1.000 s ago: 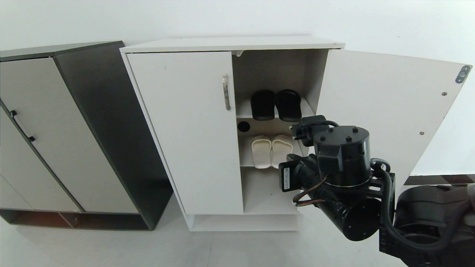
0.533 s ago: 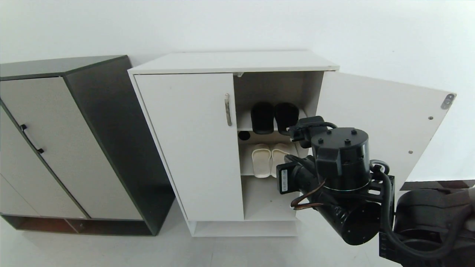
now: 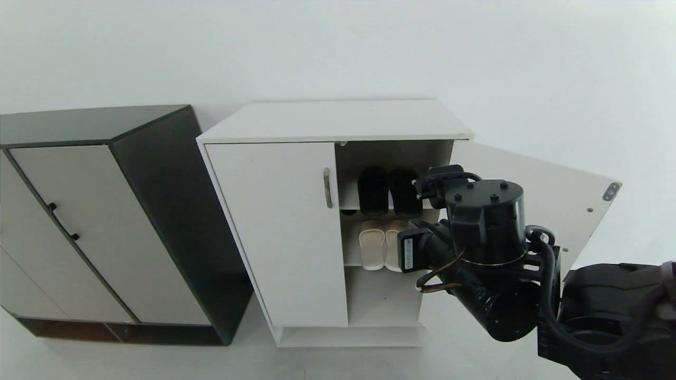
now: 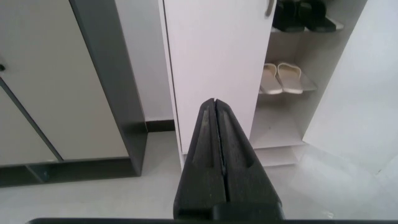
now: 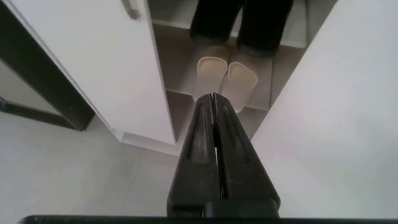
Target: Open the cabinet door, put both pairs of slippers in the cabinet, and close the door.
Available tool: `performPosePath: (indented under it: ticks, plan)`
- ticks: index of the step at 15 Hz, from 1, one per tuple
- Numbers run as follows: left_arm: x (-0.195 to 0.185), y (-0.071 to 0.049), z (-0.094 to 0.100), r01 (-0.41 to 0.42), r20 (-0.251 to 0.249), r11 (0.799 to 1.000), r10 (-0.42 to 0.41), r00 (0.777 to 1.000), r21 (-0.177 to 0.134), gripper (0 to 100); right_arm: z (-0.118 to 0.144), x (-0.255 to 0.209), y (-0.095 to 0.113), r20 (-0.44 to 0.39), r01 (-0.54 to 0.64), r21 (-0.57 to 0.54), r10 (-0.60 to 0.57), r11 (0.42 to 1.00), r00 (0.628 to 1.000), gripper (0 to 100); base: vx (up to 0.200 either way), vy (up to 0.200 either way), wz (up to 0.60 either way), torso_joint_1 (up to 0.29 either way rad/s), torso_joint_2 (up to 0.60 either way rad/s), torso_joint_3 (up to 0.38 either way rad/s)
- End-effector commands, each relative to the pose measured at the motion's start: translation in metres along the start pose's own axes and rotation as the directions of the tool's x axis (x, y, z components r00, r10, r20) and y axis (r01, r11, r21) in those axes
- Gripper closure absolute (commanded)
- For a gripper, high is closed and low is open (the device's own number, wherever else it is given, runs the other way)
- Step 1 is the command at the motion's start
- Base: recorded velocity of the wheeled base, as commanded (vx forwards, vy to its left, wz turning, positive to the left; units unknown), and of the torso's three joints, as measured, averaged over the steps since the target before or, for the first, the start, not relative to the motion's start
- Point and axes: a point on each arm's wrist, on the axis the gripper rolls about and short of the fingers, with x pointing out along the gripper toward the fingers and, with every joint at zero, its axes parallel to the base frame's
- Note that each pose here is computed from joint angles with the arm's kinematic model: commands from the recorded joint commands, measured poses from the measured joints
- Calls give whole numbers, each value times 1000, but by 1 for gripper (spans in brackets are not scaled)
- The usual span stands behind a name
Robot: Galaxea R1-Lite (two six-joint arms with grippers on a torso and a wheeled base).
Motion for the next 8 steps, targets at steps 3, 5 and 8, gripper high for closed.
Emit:
performPosePath:
  ticks: [3,5,8]
  plan:
    - [0,0,0,0,0,1000,0,1000,0,100,0,0,0,-1,1,-1,-1,1000,1000,100,0,0,0,168,-481,-317]
    - [0,0,0,0,0,1000,0,1000,0,100,0,0,0,-1,1,-1,-1,1000,1000,100,0,0,0,186,-493,-308]
    - [0,0,0,0,0,1000,0,1000,1,100,-2,1,1,-4,1,-4,-1,1000,1000,100,0,0,0,196,-509,-307]
